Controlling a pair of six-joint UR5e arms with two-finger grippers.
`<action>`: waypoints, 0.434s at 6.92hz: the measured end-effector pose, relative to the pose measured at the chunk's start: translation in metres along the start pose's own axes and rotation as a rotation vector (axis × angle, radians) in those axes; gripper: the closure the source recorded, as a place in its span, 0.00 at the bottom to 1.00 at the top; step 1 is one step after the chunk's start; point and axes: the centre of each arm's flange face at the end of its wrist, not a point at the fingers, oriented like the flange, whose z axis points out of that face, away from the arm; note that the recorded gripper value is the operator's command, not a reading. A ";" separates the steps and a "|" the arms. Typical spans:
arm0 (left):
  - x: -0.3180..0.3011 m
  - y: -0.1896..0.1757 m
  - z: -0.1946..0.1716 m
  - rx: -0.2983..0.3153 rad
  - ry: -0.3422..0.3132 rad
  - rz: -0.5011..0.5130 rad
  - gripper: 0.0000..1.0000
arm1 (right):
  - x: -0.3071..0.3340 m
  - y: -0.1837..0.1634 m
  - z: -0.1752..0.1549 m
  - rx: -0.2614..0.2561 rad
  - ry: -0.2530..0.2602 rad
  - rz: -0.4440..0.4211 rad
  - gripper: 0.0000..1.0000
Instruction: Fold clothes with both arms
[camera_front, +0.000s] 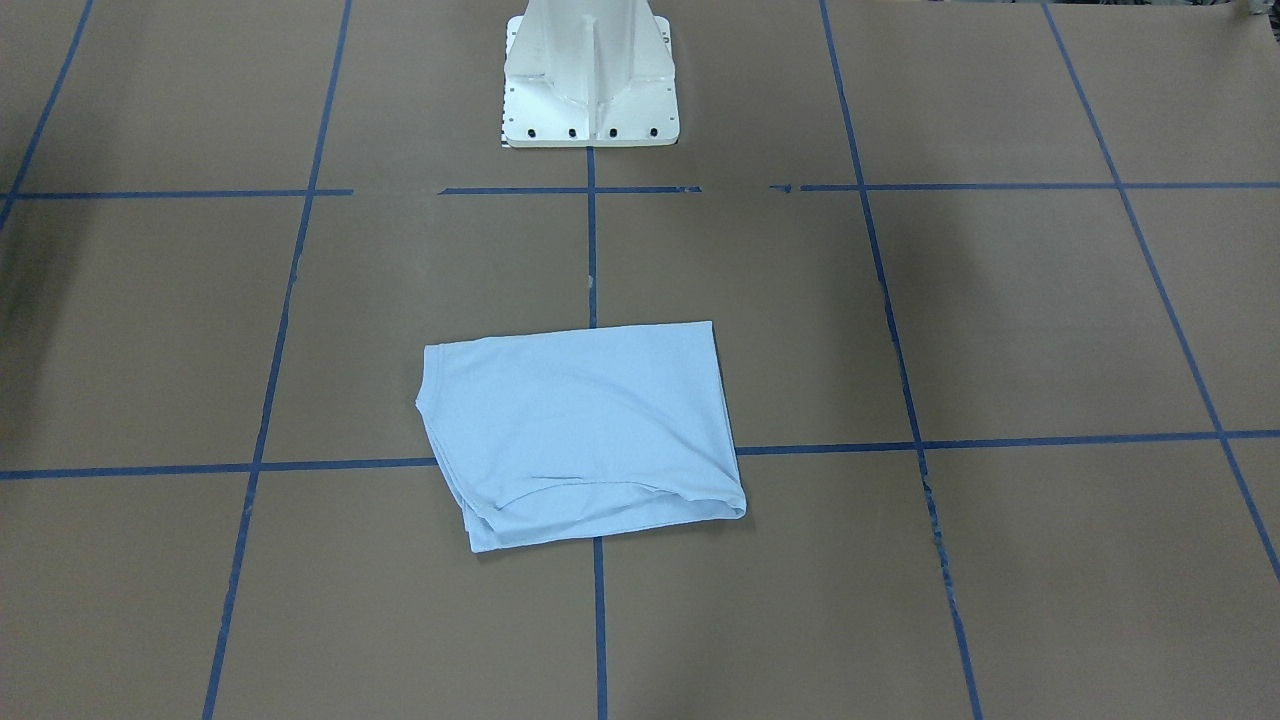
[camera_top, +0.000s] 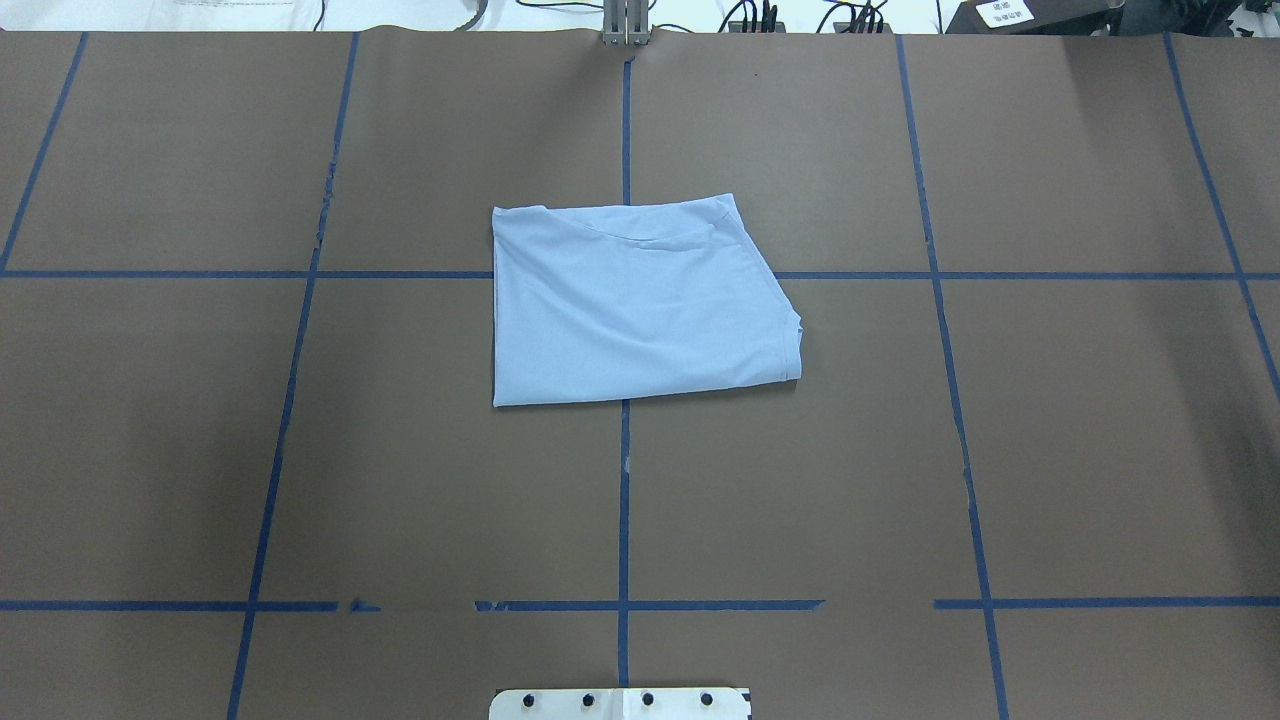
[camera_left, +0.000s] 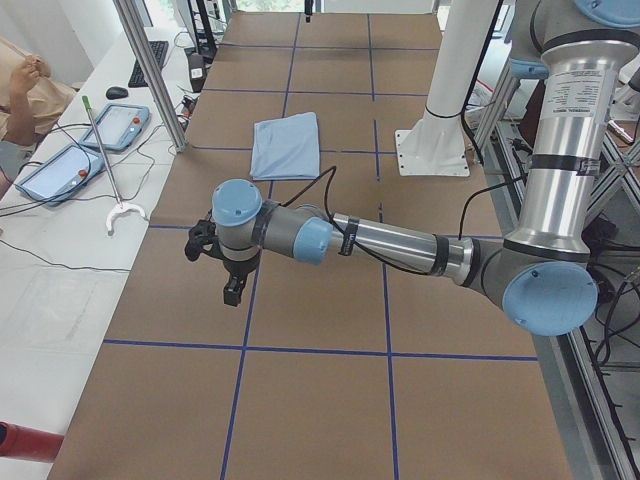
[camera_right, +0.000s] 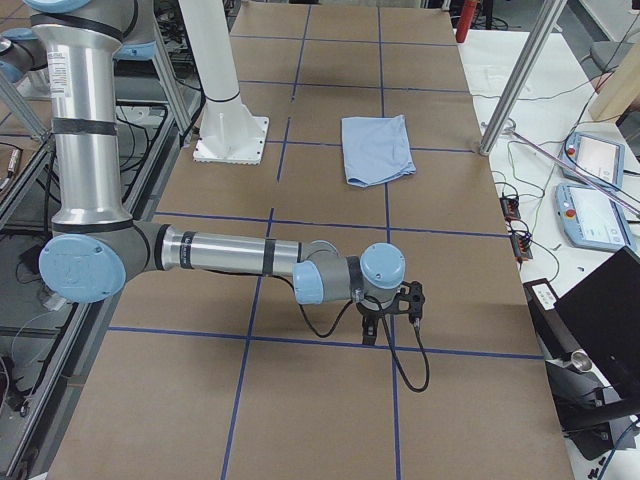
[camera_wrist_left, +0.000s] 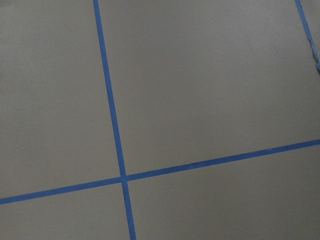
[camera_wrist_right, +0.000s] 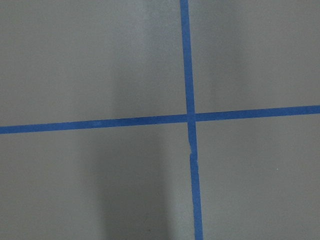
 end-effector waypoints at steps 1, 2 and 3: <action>-0.004 0.004 0.004 -0.008 0.000 -0.008 0.00 | -0.016 0.000 -0.015 -0.005 0.006 0.001 0.00; -0.004 0.004 0.005 -0.011 0.002 -0.010 0.00 | -0.033 0.003 -0.037 -0.014 0.016 -0.005 0.00; -0.002 0.002 0.004 -0.009 0.001 -0.009 0.00 | -0.040 0.009 -0.064 -0.016 0.035 -0.028 0.00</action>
